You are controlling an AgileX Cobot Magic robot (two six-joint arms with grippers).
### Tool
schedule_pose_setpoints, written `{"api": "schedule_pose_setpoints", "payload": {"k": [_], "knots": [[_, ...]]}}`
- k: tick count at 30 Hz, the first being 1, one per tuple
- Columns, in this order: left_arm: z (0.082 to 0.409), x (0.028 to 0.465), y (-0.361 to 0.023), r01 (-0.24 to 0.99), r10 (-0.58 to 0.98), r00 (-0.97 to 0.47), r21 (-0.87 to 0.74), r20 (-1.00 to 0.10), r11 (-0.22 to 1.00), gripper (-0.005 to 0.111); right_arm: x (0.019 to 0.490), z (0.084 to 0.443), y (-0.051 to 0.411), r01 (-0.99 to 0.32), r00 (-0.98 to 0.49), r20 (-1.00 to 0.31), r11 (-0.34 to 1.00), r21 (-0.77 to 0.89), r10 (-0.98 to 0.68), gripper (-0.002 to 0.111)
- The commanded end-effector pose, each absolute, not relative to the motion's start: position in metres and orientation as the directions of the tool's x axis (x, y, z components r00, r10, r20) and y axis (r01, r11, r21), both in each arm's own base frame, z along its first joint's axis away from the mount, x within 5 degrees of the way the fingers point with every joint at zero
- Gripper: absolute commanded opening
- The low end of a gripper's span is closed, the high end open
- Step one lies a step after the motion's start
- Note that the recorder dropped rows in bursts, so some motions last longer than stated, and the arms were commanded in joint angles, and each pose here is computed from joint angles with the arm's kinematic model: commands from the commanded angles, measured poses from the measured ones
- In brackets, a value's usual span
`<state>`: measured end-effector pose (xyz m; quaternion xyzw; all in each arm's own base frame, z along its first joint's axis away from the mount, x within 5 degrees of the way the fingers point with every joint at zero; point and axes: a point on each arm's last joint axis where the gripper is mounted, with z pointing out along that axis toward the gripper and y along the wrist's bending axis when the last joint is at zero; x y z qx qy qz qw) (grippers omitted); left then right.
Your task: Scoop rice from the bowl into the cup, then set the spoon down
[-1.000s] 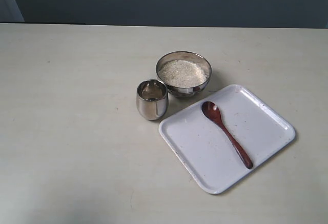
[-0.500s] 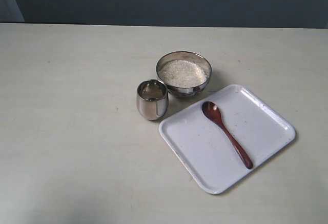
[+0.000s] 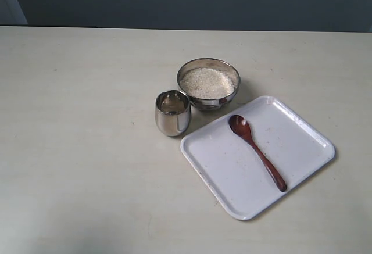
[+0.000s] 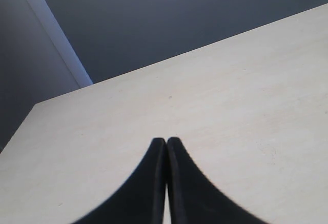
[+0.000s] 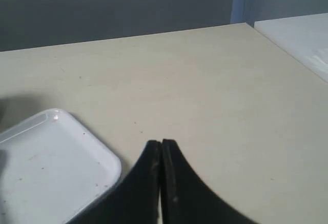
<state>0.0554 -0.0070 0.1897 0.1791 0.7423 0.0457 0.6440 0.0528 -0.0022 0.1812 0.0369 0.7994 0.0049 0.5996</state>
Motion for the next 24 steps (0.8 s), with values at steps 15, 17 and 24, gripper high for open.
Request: {"api": "schedule_pose_setpoints", "payload": {"k": [15, 17, 24], "knots": [[0.1915, 0.0550, -0.0075, 0.211, 0.316, -0.091, 0.292, -0.944, 0.933, 0.001, 0.0531, 0.1810, -0.0010, 0.049, -0.264, -0.960, 0.996, 0.081, 0.091, -0.001], [0.1915, 0.0550, -0.0075, 0.211, 0.316, -0.091, 0.292, -0.944, 0.933, 0.001, 0.0531, 0.1810, -0.0010, 0.049, -0.264, -0.960, 0.996, 0.081, 0.091, -0.001], [0.1915, 0.0550, -0.0075, 0.211, 0.316, -0.091, 0.292, -0.944, 0.933, 0.001, 0.0531, 0.1810, -0.0010, 0.049, -0.264, -0.960, 0.996, 0.081, 0.091, -0.001]]}}
